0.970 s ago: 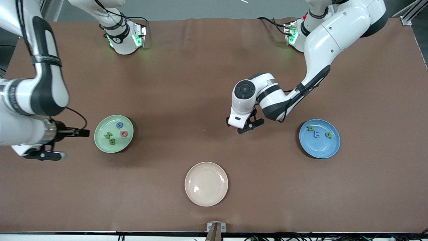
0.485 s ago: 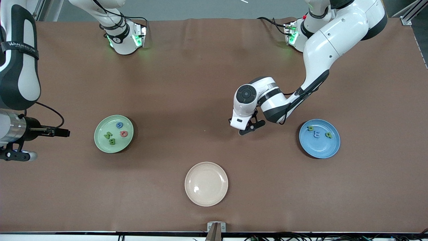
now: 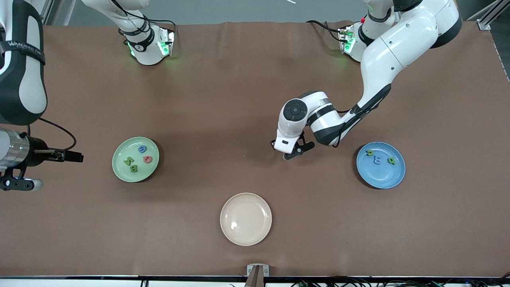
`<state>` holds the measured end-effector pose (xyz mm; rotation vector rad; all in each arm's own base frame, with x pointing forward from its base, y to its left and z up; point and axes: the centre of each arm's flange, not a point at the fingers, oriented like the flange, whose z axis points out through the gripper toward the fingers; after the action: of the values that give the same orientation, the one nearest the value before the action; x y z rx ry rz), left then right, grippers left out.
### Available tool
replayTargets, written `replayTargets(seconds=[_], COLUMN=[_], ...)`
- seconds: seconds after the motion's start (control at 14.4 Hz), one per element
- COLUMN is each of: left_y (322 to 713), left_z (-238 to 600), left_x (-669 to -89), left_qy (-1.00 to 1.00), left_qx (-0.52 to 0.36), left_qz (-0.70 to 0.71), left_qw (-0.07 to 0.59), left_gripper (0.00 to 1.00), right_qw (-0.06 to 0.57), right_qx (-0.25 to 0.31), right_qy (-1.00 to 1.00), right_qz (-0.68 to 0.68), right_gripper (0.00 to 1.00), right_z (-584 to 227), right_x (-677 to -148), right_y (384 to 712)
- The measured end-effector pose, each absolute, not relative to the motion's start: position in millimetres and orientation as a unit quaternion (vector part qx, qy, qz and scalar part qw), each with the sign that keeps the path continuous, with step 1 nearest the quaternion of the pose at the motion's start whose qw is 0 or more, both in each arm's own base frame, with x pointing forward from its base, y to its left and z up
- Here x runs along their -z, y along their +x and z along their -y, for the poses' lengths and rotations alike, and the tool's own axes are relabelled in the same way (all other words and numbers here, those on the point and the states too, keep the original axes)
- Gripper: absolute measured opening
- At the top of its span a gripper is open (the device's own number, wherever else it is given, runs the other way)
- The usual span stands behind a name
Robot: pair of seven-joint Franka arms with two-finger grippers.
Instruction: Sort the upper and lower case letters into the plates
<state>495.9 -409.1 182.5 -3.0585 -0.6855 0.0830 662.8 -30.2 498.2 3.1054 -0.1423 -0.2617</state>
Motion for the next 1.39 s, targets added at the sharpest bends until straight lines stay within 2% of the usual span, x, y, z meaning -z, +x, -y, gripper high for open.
replayTargets(seconds=[0.62,0.76,0.83,0.97,1.04,1.39], left_y=[494,494,494,494,494,495], left_z=[402,403,403,405,405,404], left_x=[-173,-174,-174,-176,-176,-177], left_qy=[-0.975,-0.975,-0.975,-0.975,-0.975,-0.975], left_qx=[-0.03,-0.029,-0.029,-0.028,-0.028,-0.027], left_qz=[0.22,0.22,0.22,0.22,0.22,0.22], left_qw=[0.01,0.006,0.006,0.001,0.001,0.002], left_gripper=[0.62,0.47,0.47,0.3,0.27,0.27], right_qw=[0.002,0.001,0.001,0.001,0.001,0.001], right_qx=[0.072,0.065,0.061,0.054,0.051,0.044], right_qy=[0.996,0.997,0.997,0.998,0.998,0.998], right_qz=[0.045,0.044,0.043,0.041,0.04,0.035], right_gripper=[1.0,1.0,1.0,1.0,1.0,1.0], right_z=[25,22,21,19,17,11], right_x=[-556,-571,-579,-592,-597,-610], right_y=[605,589,581,566,560,540])
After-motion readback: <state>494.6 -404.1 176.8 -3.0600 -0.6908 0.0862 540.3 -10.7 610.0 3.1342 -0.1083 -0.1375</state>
